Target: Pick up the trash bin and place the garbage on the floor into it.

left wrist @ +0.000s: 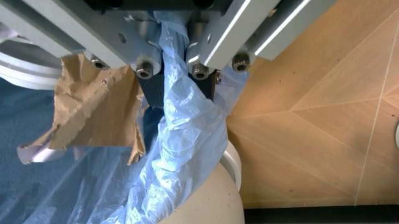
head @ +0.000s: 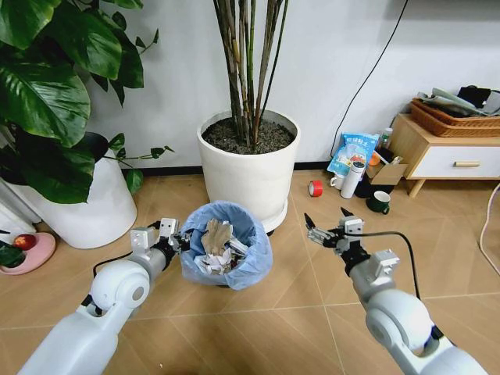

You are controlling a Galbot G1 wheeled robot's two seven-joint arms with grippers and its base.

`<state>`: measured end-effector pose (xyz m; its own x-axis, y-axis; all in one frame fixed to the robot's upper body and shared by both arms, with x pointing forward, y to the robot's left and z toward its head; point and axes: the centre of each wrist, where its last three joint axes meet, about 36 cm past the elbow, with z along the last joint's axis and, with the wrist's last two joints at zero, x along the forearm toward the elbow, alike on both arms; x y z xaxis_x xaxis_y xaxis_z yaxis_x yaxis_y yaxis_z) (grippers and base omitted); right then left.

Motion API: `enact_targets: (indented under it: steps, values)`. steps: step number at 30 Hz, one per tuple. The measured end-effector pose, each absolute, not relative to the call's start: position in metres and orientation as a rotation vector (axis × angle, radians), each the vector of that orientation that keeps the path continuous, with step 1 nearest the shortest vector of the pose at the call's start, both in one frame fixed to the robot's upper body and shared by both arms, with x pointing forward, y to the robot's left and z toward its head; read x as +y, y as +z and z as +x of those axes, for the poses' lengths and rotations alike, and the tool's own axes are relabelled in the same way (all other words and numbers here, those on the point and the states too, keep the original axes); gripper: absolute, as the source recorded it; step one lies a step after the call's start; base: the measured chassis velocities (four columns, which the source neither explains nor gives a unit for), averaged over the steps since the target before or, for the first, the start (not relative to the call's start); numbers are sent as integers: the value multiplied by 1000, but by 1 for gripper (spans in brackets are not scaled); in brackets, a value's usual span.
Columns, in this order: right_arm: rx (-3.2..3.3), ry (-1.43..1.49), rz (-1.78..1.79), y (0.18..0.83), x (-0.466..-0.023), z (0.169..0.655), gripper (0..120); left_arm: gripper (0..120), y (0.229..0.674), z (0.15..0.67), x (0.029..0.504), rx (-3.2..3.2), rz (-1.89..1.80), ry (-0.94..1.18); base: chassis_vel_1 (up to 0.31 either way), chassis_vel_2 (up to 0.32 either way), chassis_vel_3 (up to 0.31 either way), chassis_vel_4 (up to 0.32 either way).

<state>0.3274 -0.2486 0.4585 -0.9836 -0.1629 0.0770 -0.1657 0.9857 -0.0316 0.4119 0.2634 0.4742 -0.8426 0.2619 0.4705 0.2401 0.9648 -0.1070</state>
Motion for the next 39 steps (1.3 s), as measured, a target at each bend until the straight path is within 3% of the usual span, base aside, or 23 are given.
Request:
enact_targets:
  steps: [13,39]
  values:
    - [-3068,99,238,462,-252,307,100,0,476,411,262,-2622,-355,63,34,-9,-36,5]
    - [-3064,165,229,457,-248,289,100,0,478,406,261,-2632,-348,62,170,-63,-176,68]
